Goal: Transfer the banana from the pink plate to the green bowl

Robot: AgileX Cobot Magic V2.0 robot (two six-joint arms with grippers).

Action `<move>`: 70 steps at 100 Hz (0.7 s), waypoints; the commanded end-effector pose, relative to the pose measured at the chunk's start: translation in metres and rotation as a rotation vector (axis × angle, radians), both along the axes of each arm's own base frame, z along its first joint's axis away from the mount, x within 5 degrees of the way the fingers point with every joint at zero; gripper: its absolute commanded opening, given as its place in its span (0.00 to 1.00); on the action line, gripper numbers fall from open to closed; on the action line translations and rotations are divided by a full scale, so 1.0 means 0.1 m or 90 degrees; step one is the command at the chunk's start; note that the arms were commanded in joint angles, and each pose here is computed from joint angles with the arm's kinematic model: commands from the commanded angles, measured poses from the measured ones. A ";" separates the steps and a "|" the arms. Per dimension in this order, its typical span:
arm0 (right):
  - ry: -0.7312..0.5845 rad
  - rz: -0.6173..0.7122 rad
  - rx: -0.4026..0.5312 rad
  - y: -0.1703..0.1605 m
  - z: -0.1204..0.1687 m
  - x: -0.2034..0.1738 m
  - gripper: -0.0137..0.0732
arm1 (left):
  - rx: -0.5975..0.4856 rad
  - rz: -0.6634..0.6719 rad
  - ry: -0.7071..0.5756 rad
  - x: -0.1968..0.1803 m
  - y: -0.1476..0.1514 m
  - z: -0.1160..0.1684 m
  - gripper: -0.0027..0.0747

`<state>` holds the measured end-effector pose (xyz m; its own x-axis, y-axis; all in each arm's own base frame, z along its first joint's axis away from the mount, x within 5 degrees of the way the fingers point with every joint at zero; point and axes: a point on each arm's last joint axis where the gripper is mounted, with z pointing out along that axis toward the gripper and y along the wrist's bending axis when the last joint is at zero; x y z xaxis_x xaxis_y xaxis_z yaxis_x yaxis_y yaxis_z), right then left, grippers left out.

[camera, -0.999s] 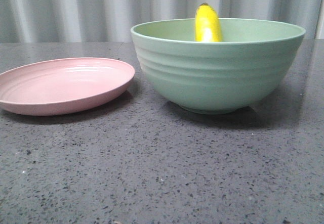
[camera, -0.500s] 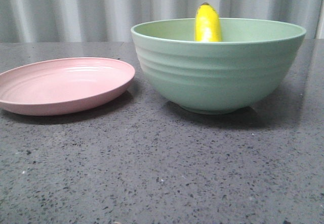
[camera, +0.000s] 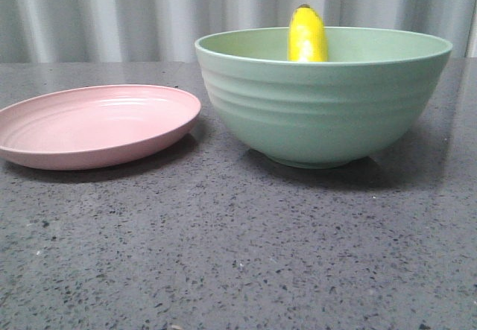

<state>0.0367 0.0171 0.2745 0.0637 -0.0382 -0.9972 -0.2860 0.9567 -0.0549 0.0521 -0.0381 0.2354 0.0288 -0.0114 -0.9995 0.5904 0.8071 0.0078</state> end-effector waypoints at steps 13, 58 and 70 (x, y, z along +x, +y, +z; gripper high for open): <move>-0.047 -0.018 0.008 -0.03 0.13 -0.01 0.08 | -0.062 0.165 -0.097 0.09 0.15 0.07 0.01; -0.045 -0.019 0.008 -0.02 0.11 0.00 0.08 | 0.001 0.362 0.026 0.03 0.35 -0.34 0.01; -0.045 -0.019 0.008 -0.02 0.11 0.00 0.08 | 0.032 0.369 0.113 0.02 0.35 -0.47 0.01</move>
